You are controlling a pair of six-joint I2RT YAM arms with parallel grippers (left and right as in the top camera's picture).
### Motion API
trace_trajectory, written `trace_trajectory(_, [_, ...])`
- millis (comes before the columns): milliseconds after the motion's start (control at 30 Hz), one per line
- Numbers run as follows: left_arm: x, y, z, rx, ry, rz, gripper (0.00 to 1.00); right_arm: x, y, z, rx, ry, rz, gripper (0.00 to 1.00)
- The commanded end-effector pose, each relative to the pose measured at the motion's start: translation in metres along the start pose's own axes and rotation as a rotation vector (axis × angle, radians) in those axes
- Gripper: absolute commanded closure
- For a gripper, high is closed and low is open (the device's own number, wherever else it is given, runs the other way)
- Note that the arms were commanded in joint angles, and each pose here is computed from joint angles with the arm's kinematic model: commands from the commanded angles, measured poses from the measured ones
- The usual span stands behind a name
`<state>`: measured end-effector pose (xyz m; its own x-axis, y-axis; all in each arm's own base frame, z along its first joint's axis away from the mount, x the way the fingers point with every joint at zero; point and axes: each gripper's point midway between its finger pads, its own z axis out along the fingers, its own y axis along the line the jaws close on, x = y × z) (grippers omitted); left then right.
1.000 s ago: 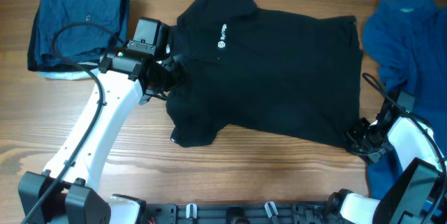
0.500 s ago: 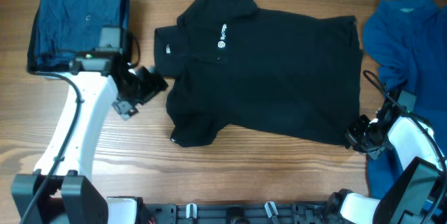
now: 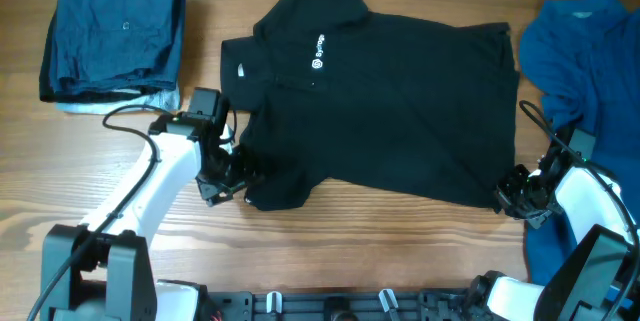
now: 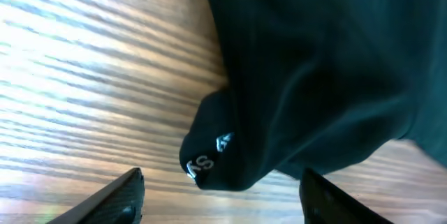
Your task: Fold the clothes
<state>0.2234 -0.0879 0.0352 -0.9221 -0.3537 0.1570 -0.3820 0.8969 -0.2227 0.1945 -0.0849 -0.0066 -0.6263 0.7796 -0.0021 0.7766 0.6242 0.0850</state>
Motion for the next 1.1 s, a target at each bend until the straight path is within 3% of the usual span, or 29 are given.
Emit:
trace_trajectory(0, [0.014,-0.001,0.014,0.004,0.022,0.077,0.33,0.006,-0.001,0.006,0.014,0.032,-0.011,0.96])
trace_trajectory(233, [0.019,0.001,0.028,-0.027,0.003,0.126,0.43,0.007,-0.001,0.006,0.013,0.035,-0.011,0.96])
trace_trajectory(300, [0.018,0.002,0.028,-0.031,0.001,0.126,0.56,0.008,0.000,0.006,0.007,0.041,-0.012,0.96])
trace_trajectory(400, [0.020,0.002,0.028,-0.034,0.006,0.124,0.95,0.010,0.001,0.006,0.009,0.045,-0.017,0.95])
trace_trajectory(733, [0.040,-0.003,0.013,0.001,0.088,0.107,0.96,0.007,0.019,-0.029,-0.030,0.112,-0.019,0.96])
trace_trajectory(1067, [0.038,-0.023,-0.064,0.007,0.008,0.103,0.96,-0.012,0.038,-0.095,0.011,0.088,-0.075,0.96])
